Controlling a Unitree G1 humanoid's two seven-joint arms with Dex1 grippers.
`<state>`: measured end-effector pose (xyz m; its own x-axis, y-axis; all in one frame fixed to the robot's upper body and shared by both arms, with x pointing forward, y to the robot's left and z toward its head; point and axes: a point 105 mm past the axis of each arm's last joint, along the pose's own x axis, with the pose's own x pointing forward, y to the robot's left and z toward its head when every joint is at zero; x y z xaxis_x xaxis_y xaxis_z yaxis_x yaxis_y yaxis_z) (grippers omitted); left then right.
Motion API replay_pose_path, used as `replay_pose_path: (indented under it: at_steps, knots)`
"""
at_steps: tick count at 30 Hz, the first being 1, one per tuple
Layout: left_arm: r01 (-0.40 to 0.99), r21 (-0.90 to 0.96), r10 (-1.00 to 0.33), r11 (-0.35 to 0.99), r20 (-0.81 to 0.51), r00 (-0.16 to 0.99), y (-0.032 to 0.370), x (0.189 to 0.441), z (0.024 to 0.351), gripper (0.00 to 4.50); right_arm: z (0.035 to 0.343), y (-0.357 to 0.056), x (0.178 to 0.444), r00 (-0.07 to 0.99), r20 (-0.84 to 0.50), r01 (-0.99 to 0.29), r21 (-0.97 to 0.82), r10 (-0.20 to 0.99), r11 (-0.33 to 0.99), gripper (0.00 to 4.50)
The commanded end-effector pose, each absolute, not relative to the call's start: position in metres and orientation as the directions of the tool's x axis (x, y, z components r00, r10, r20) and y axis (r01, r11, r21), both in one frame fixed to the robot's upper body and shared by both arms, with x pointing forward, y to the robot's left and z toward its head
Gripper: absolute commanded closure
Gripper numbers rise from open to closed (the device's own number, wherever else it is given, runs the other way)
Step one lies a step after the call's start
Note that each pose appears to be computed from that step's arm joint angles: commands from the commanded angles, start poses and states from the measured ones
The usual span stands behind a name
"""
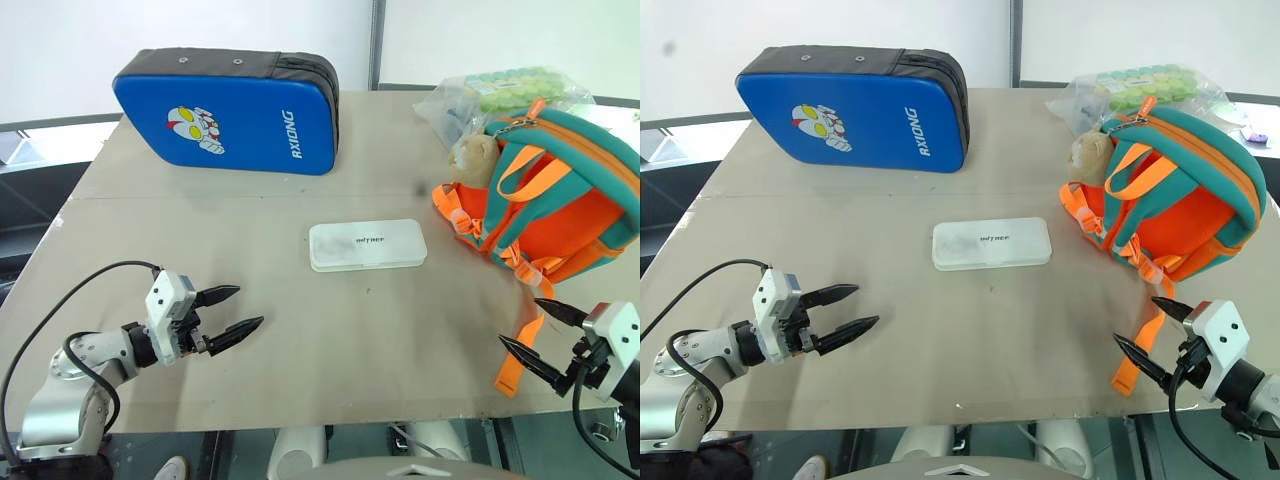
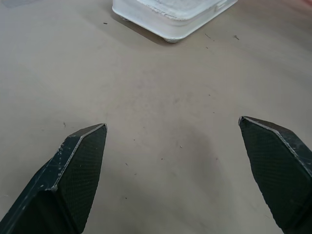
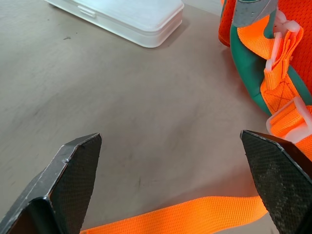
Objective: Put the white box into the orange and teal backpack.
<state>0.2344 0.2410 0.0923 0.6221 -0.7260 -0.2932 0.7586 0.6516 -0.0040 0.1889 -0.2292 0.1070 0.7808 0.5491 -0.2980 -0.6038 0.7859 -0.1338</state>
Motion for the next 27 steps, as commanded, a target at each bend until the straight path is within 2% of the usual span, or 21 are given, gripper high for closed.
replay_pose_path:
  at_steps: [1, 3, 8, 9, 12, 14, 15, 18, 19, 24, 25, 27]
  knots:
    - [0.737, 0.022, -0.708, 0.676, -0.260, 0.657, 0.241, 0.241, 0.103, 0.07, 0.128, -0.212, 0.204, 0.787, -0.200, -0.615, -0.184, 0.583, 0.767, 0.00]
    - [0.691, -0.001, -0.676, 0.723, -0.205, 0.708, 0.237, 0.252, 0.109, 0.07, 0.146, -0.187, 0.222, 0.779, -0.121, -0.626, -0.214, 0.615, 0.750, 0.00]
    - [0.620, -0.041, -0.619, 0.784, -0.142, 0.773, 0.228, 0.267, 0.118, 0.07, 0.157, -0.158, 0.250, 0.777, -0.116, -0.626, -0.235, 0.618, 0.743, 0.00]
    - [0.580, -0.067, -0.584, 0.812, -0.117, 0.803, 0.229, 0.272, 0.121, 0.30, 0.157, -0.155, 0.260, 0.783, -0.112, -0.620, -0.219, 0.612, 0.753, 0.25]
    - [0.485, -0.099, -0.493, 0.869, -0.080, 0.866, 0.226, 0.286, 0.128, 1.20, 0.160, -0.143, 0.285, 0.794, -0.095, -0.607, -0.178, 0.600, 0.774, 1.14]
    - [0.429, -0.117, -0.439, 0.896, -0.075, 0.895, 0.222, 0.294, 0.130, 2.21, 0.159, -0.137, 0.297, 0.807, -0.100, -0.590, -0.181, 0.582, 0.787, 2.17]
    - [0.387, -0.118, -0.397, 0.914, -0.076, 0.915, 0.217, 0.300, 0.129, 2.59, 0.153, -0.135, 0.307, 0.822, -0.125, -0.569, -0.191, 0.556, 0.799, 2.57]
    - [0.284, -0.134, -0.299, 0.949, -0.103, 0.949, 0.197, 0.317, 0.125, 4.03, 0.126, -0.138, 0.334, 0.878, -0.246, -0.472, -0.307, 0.410, 0.826, 4.13]
    - [0.262, -0.125, -0.277, 0.957, -0.117, 0.954, 0.194, 0.321, 0.122, 4.06, 0.119, -0.142, 0.341, 0.890, -0.272, -0.443, -0.327, 0.366, 0.835, 4.44]
    - [0.281, -0.060, -0.287, 0.958, -0.224, 0.931, 0.167, 0.328, 0.099, 4.06, 0.103, -0.133, 0.360, 0.881, -0.331, -0.451, -0.366, 0.339, 0.814, 4.44]
    - [0.311, -0.057, -0.316, 0.949, -0.231, 0.920, 0.162, 0.328, 0.096, 4.06, 0.099, -0.128, 0.360, 0.865, -0.347, -0.480, -0.364, 0.362, 0.798, 4.44]
    - [0.379, -0.057, -0.382, 0.924, -0.234, 0.894, 0.151, 0.325, 0.095, 4.06, 0.098, -0.109, 0.352, 0.803, -0.352, -0.584, -0.310, 0.480, 0.750, 4.44]
